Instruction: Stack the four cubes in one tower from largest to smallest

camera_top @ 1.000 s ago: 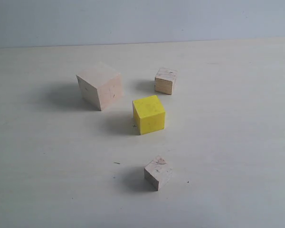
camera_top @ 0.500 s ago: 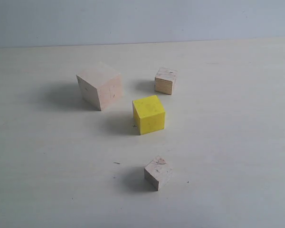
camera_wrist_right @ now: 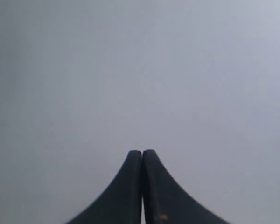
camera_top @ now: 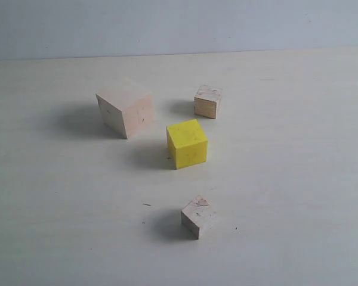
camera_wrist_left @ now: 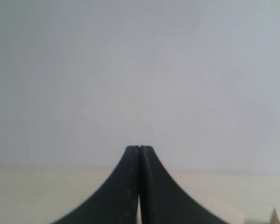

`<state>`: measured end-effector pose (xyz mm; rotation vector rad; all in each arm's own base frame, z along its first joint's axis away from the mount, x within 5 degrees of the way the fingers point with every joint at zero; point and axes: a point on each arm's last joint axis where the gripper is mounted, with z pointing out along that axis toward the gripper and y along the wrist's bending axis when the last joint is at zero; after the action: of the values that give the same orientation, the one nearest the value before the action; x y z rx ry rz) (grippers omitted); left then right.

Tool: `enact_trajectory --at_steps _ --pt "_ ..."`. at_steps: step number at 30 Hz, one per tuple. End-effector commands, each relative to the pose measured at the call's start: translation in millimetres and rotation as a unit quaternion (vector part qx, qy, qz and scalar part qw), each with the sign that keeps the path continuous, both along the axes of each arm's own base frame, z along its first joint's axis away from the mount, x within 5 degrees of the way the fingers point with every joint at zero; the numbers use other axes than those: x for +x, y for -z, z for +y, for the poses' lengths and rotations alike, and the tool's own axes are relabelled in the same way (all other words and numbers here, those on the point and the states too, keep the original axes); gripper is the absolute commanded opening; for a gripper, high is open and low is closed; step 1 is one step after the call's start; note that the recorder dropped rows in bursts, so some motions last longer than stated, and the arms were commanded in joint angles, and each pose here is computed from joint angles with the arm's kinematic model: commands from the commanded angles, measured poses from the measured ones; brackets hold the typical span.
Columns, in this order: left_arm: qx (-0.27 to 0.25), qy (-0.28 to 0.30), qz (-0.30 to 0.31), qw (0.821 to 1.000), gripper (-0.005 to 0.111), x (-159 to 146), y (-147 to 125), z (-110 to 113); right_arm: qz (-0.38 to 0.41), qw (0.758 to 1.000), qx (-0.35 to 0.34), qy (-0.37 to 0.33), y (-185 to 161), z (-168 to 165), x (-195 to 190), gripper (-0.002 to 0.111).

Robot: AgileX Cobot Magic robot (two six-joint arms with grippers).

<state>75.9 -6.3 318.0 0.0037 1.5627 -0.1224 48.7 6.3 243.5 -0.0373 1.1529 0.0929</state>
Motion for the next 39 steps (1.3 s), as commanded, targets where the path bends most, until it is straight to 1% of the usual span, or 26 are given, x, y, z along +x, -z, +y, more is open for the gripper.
enact_trajectory --at_steps 1,4,6,8,10,11,14,17,19,22,25,27,29,32,36,38,39 --pt "0.009 0.058 0.136 0.989 0.0 19 22 -13 -0.098 0.995 -0.001 -0.015 -14 3 -9 0.0" --pt "-0.003 0.092 0.197 0.976 0.0 26 33 -22 -0.109 0.994 0.016 -0.017 -16 1 -11 0.0" --pt "-0.002 0.099 0.207 0.973 0.0 30 36 -25 -0.116 0.993 0.02 -0.018 -17 1 -11 0.0" --pt "-0.005 0.097 0.194 0.976 0.0 32 34 -25 -0.121 0.991 0.044 -0.034 -18 1 -12 0.0" --pt "-0.007 0.095 0.178 0.979 0.0 33 31 -25 -0.117 0.986 0.098 -0.069 -19 1 -13 0.0" --pt "-0.008 0.095 0.171 0.981 0.0 34 30 -25 -0.115 0.984 0.109 -0.075 -18 1 -12 0.0" --pt "-0.011 0.093 0.156 0.983 0.0 35 27 -24 -0.071 0.987 0.12 -0.078 -15 2 -8 0.0" --pt "-0.013 0.092 0.145 0.985 0.0 35 25 -24 -0.011 0.99 0.127 -0.066 -28 1 -7 0.0" --pt "-0.013 0.092 0.142 0.985 0.0 36 24 -24 0.018 0.992 0.116 -0.051 -42 0 -5 0.0" --pt "-0.014 0.091 0.139 0.986 0.0 36 24 -24 0.03 0.994 0.1 -0.039 -68 0 0 0.0" --pt "-0.016 0.09 0.128 0.988 0.0 36 22 -24 0.043 0.993 0.101 -0.037 -89 0 11 0.0" --pt "-0.021 0.091 0.127 0.988 0.0 36 22 -24 0.067 0.99 0.116 -0.035 -97 -1 23 0.0" --pt "-0.032 0.092 0.126 0.987 0.0 36 21 -25 0.109 0.985 0.128 -0.029 -101 -2 38 0.0" --pt "-0.049 0.093 0.127 0.986 0.0 37 21 -25 0.194 0.973 0.124 -0.025 -96 2 65 0.0" --pt "-0.051 0.093 0.126 0.986 0.0 37 20 -25 0.291 0.95 0.099 -0.057 -82 20 94 0.0" --pt "-0.051 0.093 0.125 0.987 0.0 37 20 -25 0.346 0.932 0.076 -0.079 -71 34 106 0.0" --pt "-0.051 0.092 0.124 0.987 0.0 37 20 -25 0.407 0.907 0.051 -0.099 -54 51 114 0.0"
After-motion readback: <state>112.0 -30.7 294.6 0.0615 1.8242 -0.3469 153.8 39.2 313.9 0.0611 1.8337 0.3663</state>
